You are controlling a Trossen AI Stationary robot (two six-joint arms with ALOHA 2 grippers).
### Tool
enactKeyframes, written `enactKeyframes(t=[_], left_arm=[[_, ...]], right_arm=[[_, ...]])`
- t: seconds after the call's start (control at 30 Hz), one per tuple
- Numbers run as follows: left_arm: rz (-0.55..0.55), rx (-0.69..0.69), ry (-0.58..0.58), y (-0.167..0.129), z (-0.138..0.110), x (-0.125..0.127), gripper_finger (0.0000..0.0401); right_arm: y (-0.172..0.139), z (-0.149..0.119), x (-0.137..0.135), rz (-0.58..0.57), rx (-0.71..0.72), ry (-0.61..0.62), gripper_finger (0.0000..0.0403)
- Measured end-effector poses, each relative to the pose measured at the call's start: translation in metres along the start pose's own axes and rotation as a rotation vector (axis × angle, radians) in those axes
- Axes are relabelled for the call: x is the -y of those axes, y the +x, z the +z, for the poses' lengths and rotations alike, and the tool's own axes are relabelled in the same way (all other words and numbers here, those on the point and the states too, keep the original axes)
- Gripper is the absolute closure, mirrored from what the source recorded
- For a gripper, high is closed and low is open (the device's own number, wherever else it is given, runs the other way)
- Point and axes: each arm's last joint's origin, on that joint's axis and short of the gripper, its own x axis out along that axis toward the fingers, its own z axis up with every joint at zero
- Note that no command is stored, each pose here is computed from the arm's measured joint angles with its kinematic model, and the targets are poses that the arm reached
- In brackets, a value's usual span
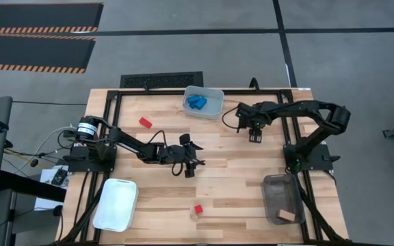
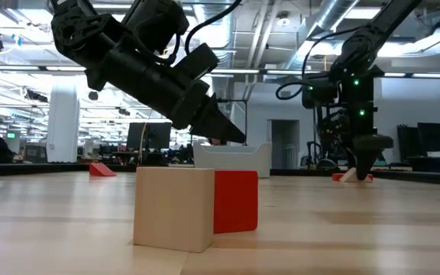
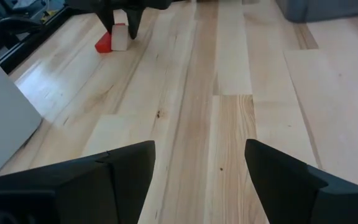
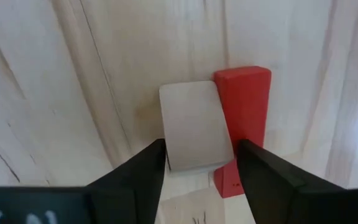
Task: Sort & place blocks by color
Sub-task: Put the brown triangle block into the transparent black bin
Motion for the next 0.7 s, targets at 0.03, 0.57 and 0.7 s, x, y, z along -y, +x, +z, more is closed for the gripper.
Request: enactKeyframes(t=[0.03, 0.57, 0.7], left_arm=[[0.000, 0.002, -0.001, 0.000, 0.000, 0.000, 0.0160], [0.001, 0.015, -0.005, 0.000, 0.001, 0.000, 0.0161], [0.001, 0.015, -0.009, 0.000, 0.002, 0.000, 0.0161]], right_arm=[[-0.001, 0.001, -0.001, 0.003, 0.008, 0.000, 0.0202], [-0.008, 0.008, -0.019, 0.022, 0.045, 0.006, 0.0243], [-0.017, 0.011, -0.033, 0.033, 0.092, -0.044, 0.0248]])
